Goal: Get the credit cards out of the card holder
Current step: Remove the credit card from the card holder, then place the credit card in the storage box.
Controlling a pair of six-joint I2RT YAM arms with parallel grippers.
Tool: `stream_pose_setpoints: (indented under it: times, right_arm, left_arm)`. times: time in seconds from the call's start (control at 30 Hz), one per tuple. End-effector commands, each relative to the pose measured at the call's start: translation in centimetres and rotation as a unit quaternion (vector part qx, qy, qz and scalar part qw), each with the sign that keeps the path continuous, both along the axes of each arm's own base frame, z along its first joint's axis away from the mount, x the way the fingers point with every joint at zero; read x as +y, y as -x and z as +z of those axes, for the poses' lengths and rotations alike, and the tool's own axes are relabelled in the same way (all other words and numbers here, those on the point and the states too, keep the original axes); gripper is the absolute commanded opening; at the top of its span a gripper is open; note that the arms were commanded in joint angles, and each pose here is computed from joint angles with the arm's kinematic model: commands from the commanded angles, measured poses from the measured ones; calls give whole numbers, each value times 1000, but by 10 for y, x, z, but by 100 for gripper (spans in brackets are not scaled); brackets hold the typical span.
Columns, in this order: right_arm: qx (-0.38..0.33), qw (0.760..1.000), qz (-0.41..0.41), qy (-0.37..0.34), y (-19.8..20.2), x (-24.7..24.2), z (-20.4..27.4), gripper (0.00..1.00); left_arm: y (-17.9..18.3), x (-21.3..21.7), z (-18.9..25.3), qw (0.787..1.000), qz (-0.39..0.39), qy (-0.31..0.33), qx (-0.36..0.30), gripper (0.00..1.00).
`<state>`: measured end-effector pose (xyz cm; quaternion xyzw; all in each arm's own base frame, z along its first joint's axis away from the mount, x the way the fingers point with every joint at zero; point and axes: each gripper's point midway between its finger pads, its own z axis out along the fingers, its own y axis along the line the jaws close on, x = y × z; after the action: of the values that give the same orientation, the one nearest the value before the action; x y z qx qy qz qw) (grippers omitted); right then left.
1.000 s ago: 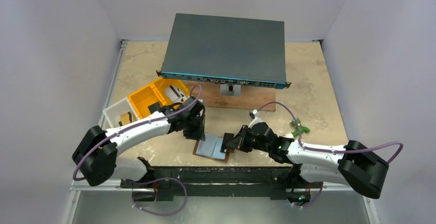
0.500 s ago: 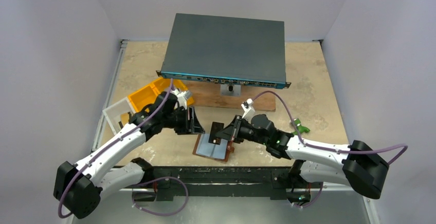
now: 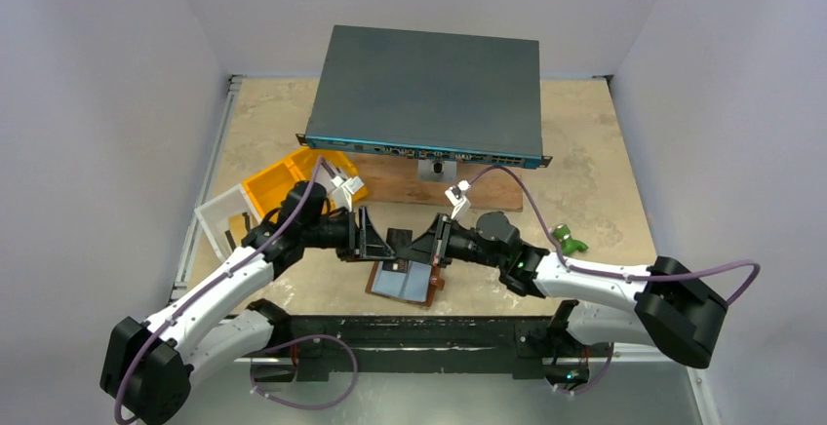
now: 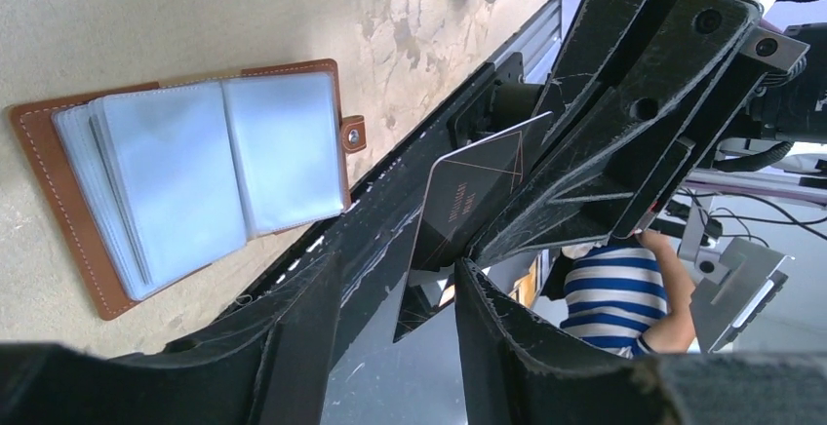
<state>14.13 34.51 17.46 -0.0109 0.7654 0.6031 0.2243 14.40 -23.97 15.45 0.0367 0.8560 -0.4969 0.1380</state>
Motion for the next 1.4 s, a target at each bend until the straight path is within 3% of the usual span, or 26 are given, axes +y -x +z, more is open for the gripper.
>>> stream_pose_setpoints:
  times: [0.0, 0.17, 0.3, 0.43, 0.67, 0.87, 1.07, 1.2, 1.37]
  right_arm:
    - [-24, 998, 25, -53, 2, 12, 36, 0]
    - [-23, 998, 29, -50, 2, 13, 35, 0]
    - [-21, 998, 30, -46, 2, 15, 31, 0]
    - [-21, 999, 23, -31, -2, 15, 26, 5]
    - [-26, 1000, -12, 10, -13, 7, 17, 48]
    - [-24, 996, -67, 53, -24, -12, 5, 97]
    - [-42, 988, -90, 118, -32, -26, 1, 99]
    - [-57, 981, -106, 151, -40, -33, 3, 99]
    - [-81, 974, -117, 178, -48, -38, 7, 99]
  left_arm:
    - [0, -10, 27, 998, -20, 59, -29, 43]
    - [0, -12, 30, 997, -22, 73, -27, 35]
    - [1, -14, 32, 996, -24, 82, -24, 23]
    - [1, -13, 34, 996, -21, 86, -26, 2]
    - [0, -5, 29, 998, 13, 61, -21, 0]
    - [-7, 30, 10, 993, 101, -48, -31, 0]
    - [-10, 104, -10, 945, 230, -230, -27, 0]
    - [-21, 151, -1, 893, 312, -321, -47, 0]
    - [-42, 195, 14, 824, 353, -439, -54, 0]
